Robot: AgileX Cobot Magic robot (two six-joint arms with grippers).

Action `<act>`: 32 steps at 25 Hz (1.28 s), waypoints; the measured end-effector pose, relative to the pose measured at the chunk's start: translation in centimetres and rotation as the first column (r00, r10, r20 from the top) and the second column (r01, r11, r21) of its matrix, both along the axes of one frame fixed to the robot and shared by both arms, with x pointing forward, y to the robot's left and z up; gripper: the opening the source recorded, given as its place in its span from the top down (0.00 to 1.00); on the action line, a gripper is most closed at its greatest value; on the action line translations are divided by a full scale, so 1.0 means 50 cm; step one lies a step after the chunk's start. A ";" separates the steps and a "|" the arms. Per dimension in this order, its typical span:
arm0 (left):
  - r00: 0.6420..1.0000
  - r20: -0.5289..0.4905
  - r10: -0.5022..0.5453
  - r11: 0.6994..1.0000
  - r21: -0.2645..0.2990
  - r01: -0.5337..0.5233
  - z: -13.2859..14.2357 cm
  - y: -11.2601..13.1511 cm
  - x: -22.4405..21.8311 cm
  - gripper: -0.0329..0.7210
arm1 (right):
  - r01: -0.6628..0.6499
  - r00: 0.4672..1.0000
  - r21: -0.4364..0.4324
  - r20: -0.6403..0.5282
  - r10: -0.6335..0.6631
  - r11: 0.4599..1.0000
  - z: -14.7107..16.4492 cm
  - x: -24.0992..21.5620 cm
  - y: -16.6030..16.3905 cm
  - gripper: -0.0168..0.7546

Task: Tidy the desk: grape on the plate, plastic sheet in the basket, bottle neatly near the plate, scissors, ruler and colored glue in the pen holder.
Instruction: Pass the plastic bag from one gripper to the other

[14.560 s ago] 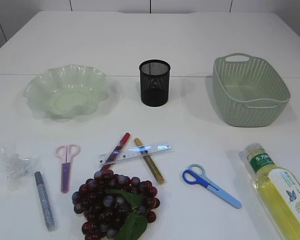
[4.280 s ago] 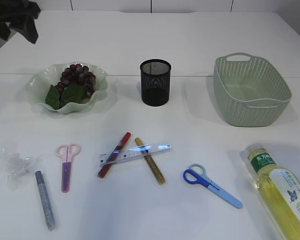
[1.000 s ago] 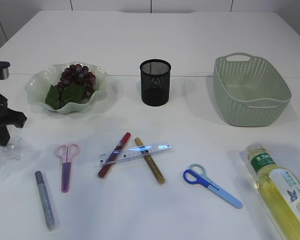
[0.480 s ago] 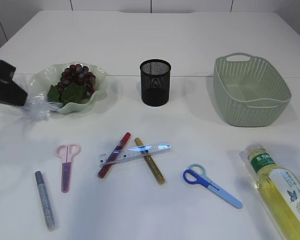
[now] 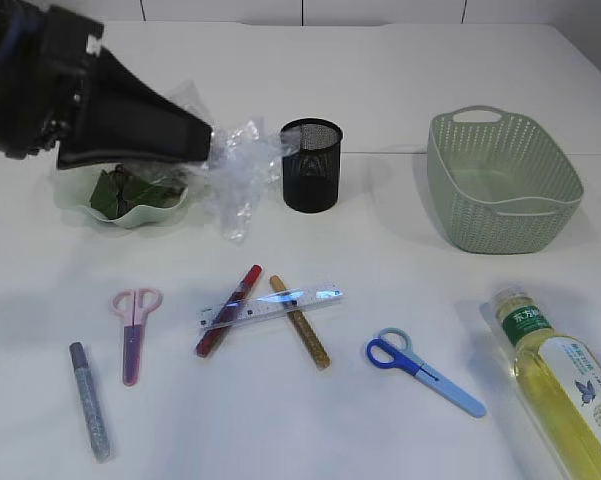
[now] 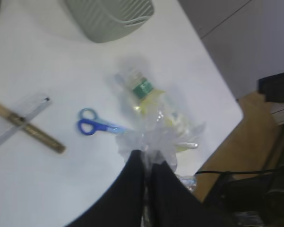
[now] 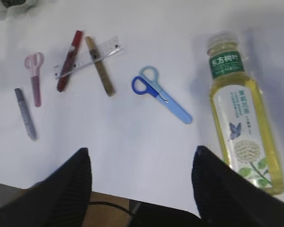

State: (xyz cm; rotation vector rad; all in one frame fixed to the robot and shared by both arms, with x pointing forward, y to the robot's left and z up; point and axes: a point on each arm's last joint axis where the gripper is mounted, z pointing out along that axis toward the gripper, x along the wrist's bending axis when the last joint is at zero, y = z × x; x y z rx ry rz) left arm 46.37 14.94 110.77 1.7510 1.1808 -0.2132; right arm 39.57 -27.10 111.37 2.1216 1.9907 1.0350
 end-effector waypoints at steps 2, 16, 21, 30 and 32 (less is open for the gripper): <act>1.000 0.005 -0.007 0.998 -0.067 0.007 0.010 -0.010 -0.002 0.96 | -0.015 1.000 0.049 0.025 0.014 0.999 0.006 0.002 0.008 0.30; 0.999 0.033 -0.001 0.993 -0.119 0.005 0.019 -0.015 0.000 0.96 | -0.229 0.960 0.369 0.237 0.147 0.901 0.031 0.072 0.083 0.30; 0.999 0.033 -0.001 0.993 -0.119 0.005 0.019 -0.015 0.000 0.96 | -0.347 0.929 0.418 0.273 0.249 0.839 0.010 0.106 0.139 0.30; 0.999 0.034 -0.002 0.993 -0.120 0.006 0.019 -0.015 0.000 0.96 | -0.434 0.894 0.531 0.355 0.274 0.728 -0.022 0.164 0.203 0.22; 0.999 0.033 -0.001 0.992 -0.122 0.005 0.020 -0.016 0.000 0.96 | -0.429 0.897 0.565 0.355 0.262 0.705 -0.028 0.175 0.207 0.21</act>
